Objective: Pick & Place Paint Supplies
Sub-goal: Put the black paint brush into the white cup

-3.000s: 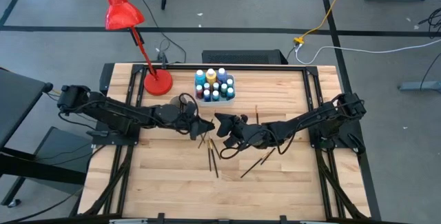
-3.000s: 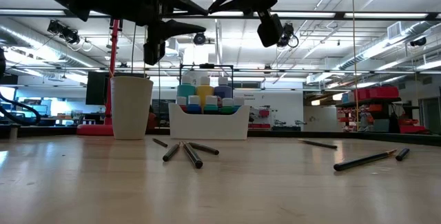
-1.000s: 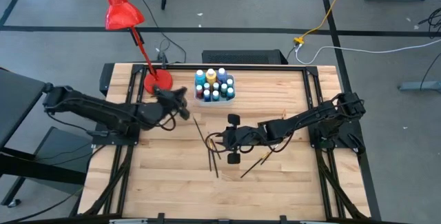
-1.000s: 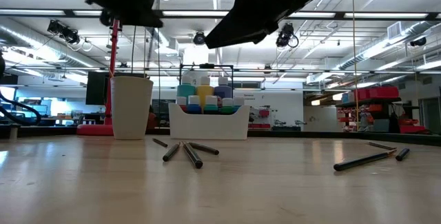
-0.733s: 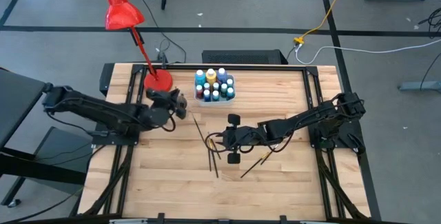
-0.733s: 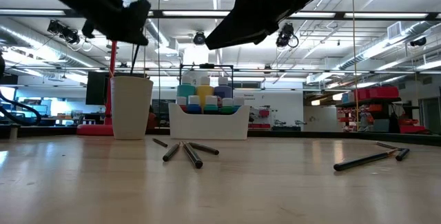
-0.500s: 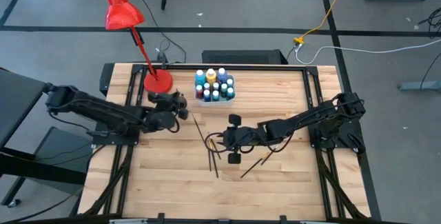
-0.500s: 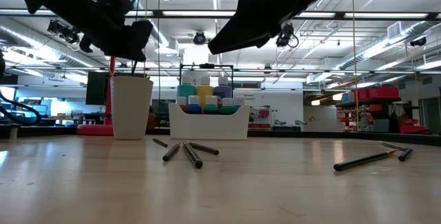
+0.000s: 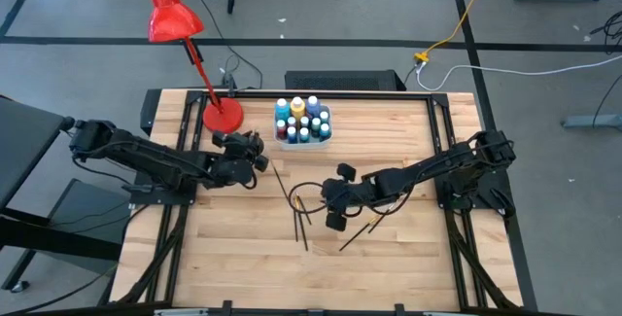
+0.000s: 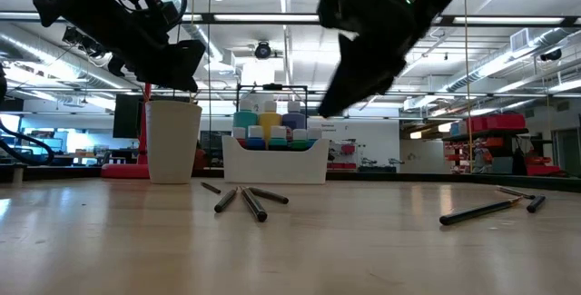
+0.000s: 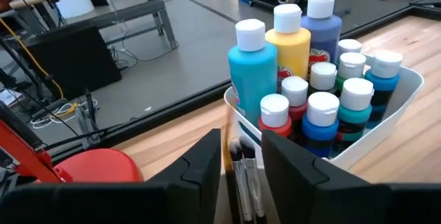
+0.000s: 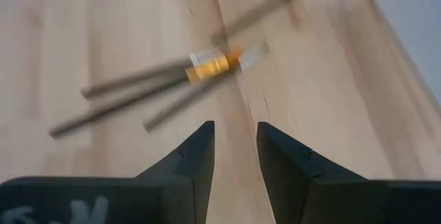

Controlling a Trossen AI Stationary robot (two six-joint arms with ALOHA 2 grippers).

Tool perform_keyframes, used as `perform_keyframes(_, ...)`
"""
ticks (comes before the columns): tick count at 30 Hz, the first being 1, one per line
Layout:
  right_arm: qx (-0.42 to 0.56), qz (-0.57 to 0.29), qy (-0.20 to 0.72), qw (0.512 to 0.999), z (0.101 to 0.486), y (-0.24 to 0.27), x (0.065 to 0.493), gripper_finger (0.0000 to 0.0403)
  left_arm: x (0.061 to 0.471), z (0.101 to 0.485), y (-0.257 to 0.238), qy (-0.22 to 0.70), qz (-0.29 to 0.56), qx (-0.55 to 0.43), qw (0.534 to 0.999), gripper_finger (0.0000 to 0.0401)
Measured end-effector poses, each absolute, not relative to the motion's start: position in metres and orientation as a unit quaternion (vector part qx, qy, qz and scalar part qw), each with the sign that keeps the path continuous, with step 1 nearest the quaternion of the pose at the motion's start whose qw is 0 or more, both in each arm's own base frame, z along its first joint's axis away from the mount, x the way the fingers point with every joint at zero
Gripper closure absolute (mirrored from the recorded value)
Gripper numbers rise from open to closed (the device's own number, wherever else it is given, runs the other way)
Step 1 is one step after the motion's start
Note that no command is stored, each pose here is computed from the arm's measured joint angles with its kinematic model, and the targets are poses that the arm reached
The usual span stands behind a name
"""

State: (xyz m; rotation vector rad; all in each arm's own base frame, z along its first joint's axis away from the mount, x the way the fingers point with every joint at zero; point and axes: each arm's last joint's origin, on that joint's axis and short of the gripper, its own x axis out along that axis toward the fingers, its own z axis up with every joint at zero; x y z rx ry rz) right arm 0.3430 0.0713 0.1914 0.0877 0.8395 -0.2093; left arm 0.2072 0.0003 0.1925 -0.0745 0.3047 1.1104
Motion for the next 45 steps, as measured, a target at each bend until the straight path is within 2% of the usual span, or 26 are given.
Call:
perform_keyframes(7, 0.078, -0.241, 0.464, 0.849, 0.18, 0.063, 0.322, 0.0289, 0.208, 0.192, 0.0, 0.143, 0.512, -0.063, 0.845, 0.0267)
perform_keyframes(12, 0.078, -0.343, 0.502, 0.79, 0.179, 0.055, 0.3, 0.0289, 0.211, 0.199, -0.003, 0.097, 0.53, -0.06, 0.84, 0.0271)
perform_keyframes(17, 0.071, -0.428, 0.526, 0.731, 0.193, 0.046, 0.27, 0.0289, 0.221, 0.222, -0.016, 0.082, 0.496, -0.019, 0.864, 0.0277)
perform_keyframes(20, 0.067, -0.466, 0.506, 0.722, 0.208, 0.041, 0.256, 0.0289, 0.227, 0.239, -0.029, 0.073, 0.468, -0.002, 0.881, 0.0278)
perform_keyframes(27, 0.116, -0.493, 0.46, 0.729, 0.231, 0.027, 0.227, 0.0289, 0.23, 0.267, -0.056, 0.054, 0.416, 0.002, 0.908, 0.0278)
perform_keyframes(34, 0.216, -0.525, 0.425, 0.706, 0.205, 0.002, 0.189, 0.0289, 0.225, 0.269, -0.075, 0.049, 0.368, -0.011, 0.928, 0.0276)
perform_keyframes(42, 0.298, -0.593, 0.459, 0.591, 0.182, -0.025, 0.159, 0.0289, 0.225, 0.273, -0.078, 0.03, 0.364, -0.03, 0.93, 0.0275)
perform_keyframes(45, 0.329, -0.599, 0.454, 0.572, 0.179, -0.033, 0.159, 0.0289, 0.226, 0.273, -0.078, 0.028, 0.364, -0.032, 0.931, 0.0275)
